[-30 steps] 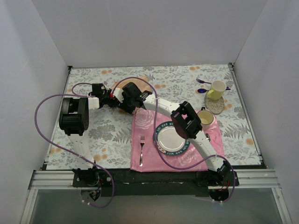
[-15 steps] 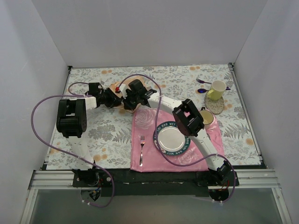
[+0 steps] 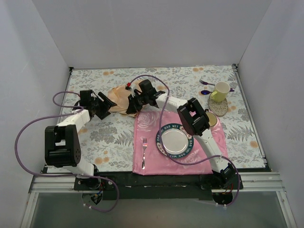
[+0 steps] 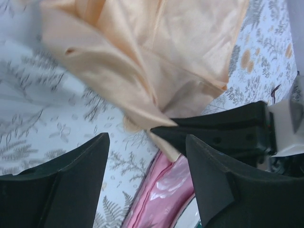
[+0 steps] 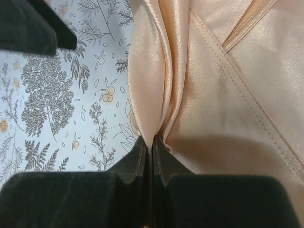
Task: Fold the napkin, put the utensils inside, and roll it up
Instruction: Roll the napkin with the utensil
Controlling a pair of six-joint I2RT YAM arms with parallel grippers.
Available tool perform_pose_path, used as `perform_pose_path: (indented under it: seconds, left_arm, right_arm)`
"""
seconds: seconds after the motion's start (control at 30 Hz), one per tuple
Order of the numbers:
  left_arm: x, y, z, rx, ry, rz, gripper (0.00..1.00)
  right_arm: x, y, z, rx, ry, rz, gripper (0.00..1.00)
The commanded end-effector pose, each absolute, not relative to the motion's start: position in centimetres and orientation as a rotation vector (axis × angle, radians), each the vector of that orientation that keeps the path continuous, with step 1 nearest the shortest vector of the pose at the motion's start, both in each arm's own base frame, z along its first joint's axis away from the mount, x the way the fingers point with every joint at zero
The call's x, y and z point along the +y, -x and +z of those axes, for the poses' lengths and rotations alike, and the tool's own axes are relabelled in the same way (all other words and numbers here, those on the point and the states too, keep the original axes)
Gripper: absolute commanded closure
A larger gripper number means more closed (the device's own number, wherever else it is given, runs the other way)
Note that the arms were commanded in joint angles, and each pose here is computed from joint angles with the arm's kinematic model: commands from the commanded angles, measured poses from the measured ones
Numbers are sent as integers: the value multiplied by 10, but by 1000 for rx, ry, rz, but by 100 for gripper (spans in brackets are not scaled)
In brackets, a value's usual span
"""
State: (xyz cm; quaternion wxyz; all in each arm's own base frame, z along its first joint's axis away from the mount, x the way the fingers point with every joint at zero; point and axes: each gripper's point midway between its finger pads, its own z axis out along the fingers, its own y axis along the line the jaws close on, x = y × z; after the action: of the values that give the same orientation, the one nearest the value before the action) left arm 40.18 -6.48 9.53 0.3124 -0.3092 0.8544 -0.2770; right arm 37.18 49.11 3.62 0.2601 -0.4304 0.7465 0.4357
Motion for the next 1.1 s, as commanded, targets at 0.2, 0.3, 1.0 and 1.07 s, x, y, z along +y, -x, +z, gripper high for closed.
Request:
perform_pose_path:
  seconds: [0.2,0.3,1.0,1.07]
  left_arm:
    - [-83,-382,51,2280,1267,-918,39]
    - [-93,-386,39,2287,1345,-992,40]
    - [-101,-366,-10,2091,1607,-980,63]
    - [-98,-372,-5,2061,1546,-983,66]
  right_arm:
    - [478,-330,-14,2272,1096,1353,96]
    - [478,-332,-13,2270,1093,1349,95]
    - [477,-331,-12,2287,1071,1342,92]
    - [477,-329,-12,2282,1083,1333,91]
